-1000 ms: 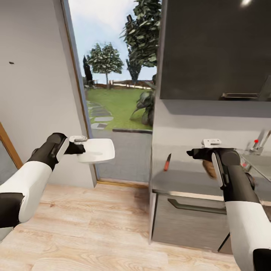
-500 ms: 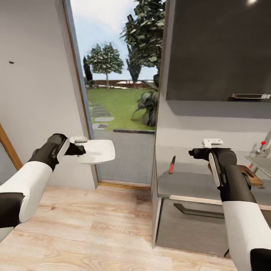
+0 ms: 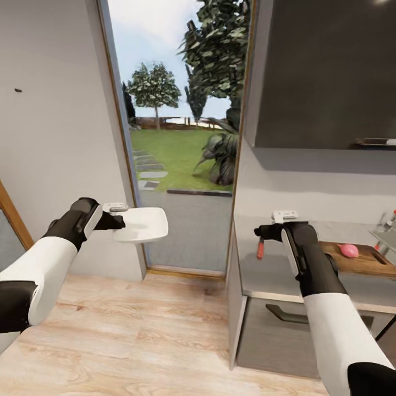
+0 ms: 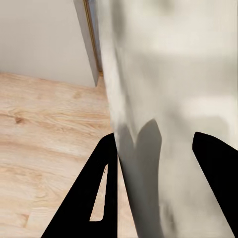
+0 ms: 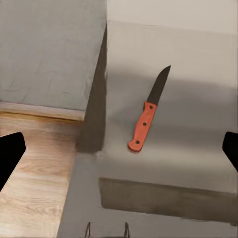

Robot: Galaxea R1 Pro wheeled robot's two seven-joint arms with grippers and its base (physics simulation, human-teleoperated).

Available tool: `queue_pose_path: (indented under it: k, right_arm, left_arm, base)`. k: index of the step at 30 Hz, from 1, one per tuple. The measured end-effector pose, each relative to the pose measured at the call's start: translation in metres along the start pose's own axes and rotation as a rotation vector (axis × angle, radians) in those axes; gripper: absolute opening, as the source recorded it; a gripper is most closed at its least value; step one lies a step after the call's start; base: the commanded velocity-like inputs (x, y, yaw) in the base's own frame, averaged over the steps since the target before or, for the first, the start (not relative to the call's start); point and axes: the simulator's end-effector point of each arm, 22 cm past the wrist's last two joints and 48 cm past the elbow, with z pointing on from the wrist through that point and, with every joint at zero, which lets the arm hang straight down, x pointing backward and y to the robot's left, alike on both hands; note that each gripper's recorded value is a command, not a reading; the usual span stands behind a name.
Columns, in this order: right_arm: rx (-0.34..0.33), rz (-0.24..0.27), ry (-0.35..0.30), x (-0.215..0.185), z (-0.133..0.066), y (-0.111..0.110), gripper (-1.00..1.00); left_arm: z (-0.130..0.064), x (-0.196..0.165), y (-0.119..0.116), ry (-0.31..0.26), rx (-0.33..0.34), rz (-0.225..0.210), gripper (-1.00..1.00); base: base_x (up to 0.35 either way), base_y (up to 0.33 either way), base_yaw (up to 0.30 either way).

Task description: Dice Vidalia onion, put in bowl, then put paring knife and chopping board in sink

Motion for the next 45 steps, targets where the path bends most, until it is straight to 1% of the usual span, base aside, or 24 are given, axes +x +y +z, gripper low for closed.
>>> queue_pose_path:
  k: [4,5,7,10,13,17,18,20,22,29,31,33,36,38,41,45]
  right_arm:
    - [-0.014,-0.002,0.027,0.011,0.007,0.007,1.00]
    - [-0.020,-0.002,0.050,0.020,0.012,0.011,1.00]
    - [-0.020,-0.005,0.069,0.029,0.018,0.012,1.00]
    - [-0.012,-0.008,0.076,0.037,0.025,0.009,1.00]
    - [-0.010,-0.007,0.090,0.044,0.030,0.007,1.00]
    - [-0.006,-0.001,0.085,0.047,0.035,0.004,1.00]
    - [-0.004,0.006,0.085,0.047,0.035,0.002,1.00]
    - [0.003,0.042,0.086,0.050,0.037,-0.008,1.00]
    - [0.006,0.058,0.087,0.051,0.039,-0.011,1.00]
    - [0.005,0.070,0.082,0.054,0.044,-0.014,1.00]
    - [0.007,0.083,0.083,0.056,0.046,-0.017,1.00]
    - [0.010,0.103,0.086,0.058,0.047,-0.022,1.00]
    - [0.023,0.165,0.092,0.064,0.049,-0.038,1.00]
    - [0.029,0.195,0.095,0.068,0.050,-0.045,1.00]
    - [0.032,0.210,0.098,0.071,0.052,-0.049,1.00]
    - [0.031,0.212,0.106,0.080,0.059,-0.048,1.00]
  left_arm:
    - [0.001,0.001,0.000,0.004,0.000,0.000,-1.00]
    - [0.002,0.002,0.000,0.006,-0.001,0.000,-1.00]
    - [0.002,0.003,-0.001,0.007,0.002,-0.001,-1.00]
    - [0.004,0.005,-0.002,0.012,0.002,0.000,-1.00]
    - [0.010,0.012,0.000,0.032,-0.002,-0.001,-1.00]
    - [0.016,0.020,0.001,0.052,-0.004,-0.003,-1.00]
    - [0.017,0.022,0.001,0.056,-0.004,-0.003,-1.00]
    - [0.019,0.024,0.001,0.062,-0.005,-0.003,-1.00]
    - [0.023,0.028,-0.003,0.070,0.000,-0.002,-1.00]
    - [0.032,0.033,-0.010,0.077,0.007,0.004,-1.00]
    - [0.034,0.034,-0.011,0.079,0.007,0.004,-1.00]
    - [0.036,0.035,-0.011,0.082,0.007,0.004,-1.00]
    - [0.039,0.039,-0.011,0.089,0.006,0.005,-1.00]
    - [0.042,0.042,-0.011,0.096,0.007,0.004,-1.00]
    - [0.045,0.045,-0.013,0.103,0.009,0.005,-1.00]
    - [0.049,0.048,-0.014,0.110,0.009,0.006,-1.00]
  base:
    - [0.164,0.204,0.000]
    - [0.071,0.086,0.000]
    - [0.032,0.039,0.000]
    - [0.008,0.010,0.000]
    - [0.002,0.003,0.000]
    - [0.100,0.001,0.000]
    - [0.216,0.000,0.000]
    - [0.233,0.000,0.000]
    - [0.213,0.000,0.000]
    - [0.053,0.000,0.000]
    - [0.007,0.000,0.000]
    - [0.003,0.000,0.000]
    - [0.001,0.000,0.000]
    - [0.000,0.000,0.000]
    - [0.000,0.000,0.000]
    - [0.000,0.000,0.000]
